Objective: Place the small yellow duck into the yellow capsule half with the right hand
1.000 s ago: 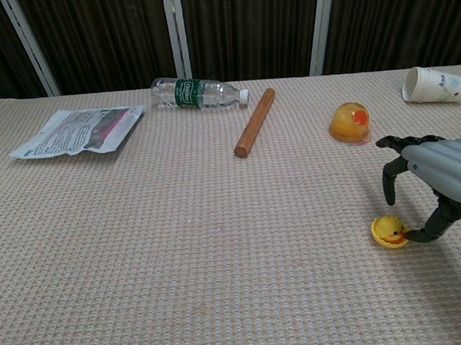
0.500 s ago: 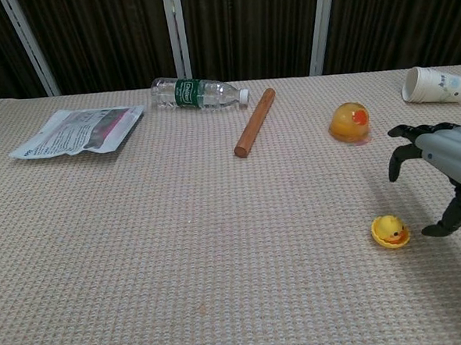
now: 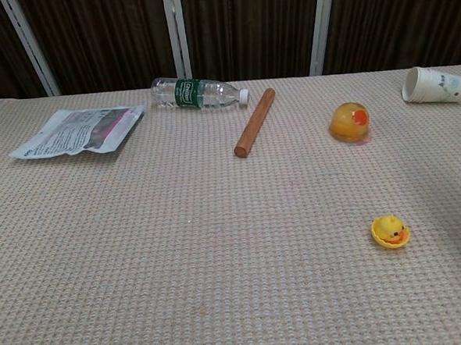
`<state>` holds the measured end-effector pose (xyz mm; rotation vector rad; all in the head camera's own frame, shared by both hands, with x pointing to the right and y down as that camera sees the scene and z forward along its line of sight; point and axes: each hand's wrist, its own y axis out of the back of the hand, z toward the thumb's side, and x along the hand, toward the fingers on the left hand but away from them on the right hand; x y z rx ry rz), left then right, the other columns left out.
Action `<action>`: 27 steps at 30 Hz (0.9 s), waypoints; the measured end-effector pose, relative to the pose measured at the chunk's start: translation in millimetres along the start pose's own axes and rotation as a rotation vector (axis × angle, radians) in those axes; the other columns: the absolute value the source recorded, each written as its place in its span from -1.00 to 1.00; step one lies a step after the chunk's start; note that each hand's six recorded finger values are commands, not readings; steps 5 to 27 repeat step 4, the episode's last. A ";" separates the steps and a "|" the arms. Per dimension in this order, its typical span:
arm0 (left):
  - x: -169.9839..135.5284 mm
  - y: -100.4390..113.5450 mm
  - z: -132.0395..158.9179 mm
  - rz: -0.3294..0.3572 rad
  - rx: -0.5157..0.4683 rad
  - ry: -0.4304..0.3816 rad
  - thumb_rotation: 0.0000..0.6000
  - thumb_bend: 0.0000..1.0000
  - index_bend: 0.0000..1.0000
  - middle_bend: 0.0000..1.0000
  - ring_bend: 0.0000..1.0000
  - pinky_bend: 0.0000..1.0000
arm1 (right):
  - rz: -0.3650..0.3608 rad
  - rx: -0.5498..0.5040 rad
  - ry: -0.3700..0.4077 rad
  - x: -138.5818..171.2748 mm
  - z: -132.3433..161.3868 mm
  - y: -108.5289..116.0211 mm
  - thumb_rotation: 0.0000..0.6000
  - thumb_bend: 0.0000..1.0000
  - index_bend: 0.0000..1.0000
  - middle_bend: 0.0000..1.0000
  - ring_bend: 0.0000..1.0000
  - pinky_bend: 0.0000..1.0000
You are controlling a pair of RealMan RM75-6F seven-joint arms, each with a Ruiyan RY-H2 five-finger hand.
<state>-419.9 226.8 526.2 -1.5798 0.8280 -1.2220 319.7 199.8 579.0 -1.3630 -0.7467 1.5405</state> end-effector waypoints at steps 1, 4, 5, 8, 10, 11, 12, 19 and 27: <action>0.0 0.0 0.1 0.001 0.004 0.000 1.00 -1.00 -1.00 -1.00 -1.00 -0.61 | -0.011 0.015 -0.006 5.7 -6.2 2.2 1.00 -1.00 -1.00 -1.00 -1.00 -1.00; -0.3 -0.9 0.4 0.000 0.017 0.000 1.00 -1.00 -1.00 -1.00 -1.00 -0.61 | -0.034 0.049 -0.032 26.7 -27.3 5.7 1.00 -1.00 -1.00 -1.00 -1.00 -1.00; -0.3 -0.9 0.4 0.000 0.017 0.000 1.00 -1.00 -1.00 -1.00 -1.00 -0.61 | -0.034 0.049 -0.032 26.7 -27.3 5.7 1.00 -1.00 -1.00 -1.00 -1.00 -1.00; -0.3 -0.9 0.4 0.000 0.017 0.000 1.00 -1.00 -1.00 -1.00 -1.00 -0.61 | -0.034 0.049 -0.032 26.7 -27.3 5.7 1.00 -1.00 -1.00 -1.00 -1.00 -1.00; -0.3 -0.9 0.4 0.000 0.017 0.000 1.00 -1.00 -1.00 -1.00 -1.00 -0.61 | -0.034 0.049 -0.032 26.7 -27.3 5.7 1.00 -1.00 -1.00 -1.00 -1.00 -1.00; -0.3 -0.9 0.4 0.000 0.017 0.000 1.00 -1.00 -1.00 -1.00 -1.00 -0.61 | -0.034 0.049 -0.032 26.7 -27.3 5.7 1.00 -1.00 -1.00 -1.00 -1.00 -1.00; -0.3 -0.9 0.4 0.000 0.017 0.000 1.00 -1.00 -1.00 -1.00 -1.00 -0.61 | -0.034 0.049 -0.032 26.7 -27.3 5.7 1.00 -1.00 -1.00 -1.00 -1.00 -1.00; -0.3 -0.9 0.4 0.000 0.017 0.000 1.00 -1.00 -1.00 -1.00 -1.00 -0.61 | -0.034 0.049 -0.032 26.7 -27.3 5.7 1.00 -1.00 -1.00 -1.00 -1.00 -1.00; -0.3 -0.9 0.4 0.000 0.017 0.000 1.00 -1.00 -1.00 -1.00 -1.00 -0.61 | -0.034 0.049 -0.032 26.7 -27.3 5.7 1.00 -1.00 -1.00 -1.00 -1.00 -1.00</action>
